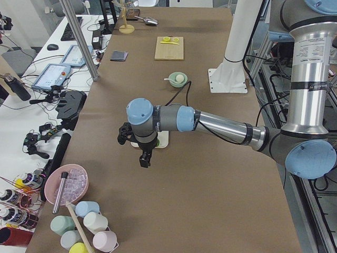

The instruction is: Put spoon and bun in bowl

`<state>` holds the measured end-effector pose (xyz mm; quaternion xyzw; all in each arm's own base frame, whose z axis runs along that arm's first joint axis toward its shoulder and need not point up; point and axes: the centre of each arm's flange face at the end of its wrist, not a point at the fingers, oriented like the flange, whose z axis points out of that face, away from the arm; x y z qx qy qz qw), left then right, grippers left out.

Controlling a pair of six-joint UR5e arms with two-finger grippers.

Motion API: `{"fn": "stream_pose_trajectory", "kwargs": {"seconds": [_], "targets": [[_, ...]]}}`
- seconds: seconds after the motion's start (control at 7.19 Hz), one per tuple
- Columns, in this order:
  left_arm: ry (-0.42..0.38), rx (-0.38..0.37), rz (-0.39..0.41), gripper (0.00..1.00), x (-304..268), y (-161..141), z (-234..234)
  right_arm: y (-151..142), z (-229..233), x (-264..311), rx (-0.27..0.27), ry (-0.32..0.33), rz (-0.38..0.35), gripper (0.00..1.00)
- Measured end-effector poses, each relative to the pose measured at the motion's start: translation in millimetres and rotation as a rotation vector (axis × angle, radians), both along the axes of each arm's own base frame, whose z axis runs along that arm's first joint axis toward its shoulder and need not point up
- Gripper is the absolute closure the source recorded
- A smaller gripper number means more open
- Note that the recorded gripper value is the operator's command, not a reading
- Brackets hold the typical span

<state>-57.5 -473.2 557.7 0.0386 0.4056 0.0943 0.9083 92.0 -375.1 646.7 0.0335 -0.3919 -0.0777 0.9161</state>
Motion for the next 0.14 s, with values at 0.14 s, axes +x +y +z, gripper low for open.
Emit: {"fn": "stream_pose_trajectory", "kwargs": {"seconds": [0.14], "targets": [[-0.001, 0.001, 0.0, 0.01, 0.0, 0.0, -0.5, -0.3, -0.4, 0.0, 0.004, 0.0, 0.0, 0.0]]}}
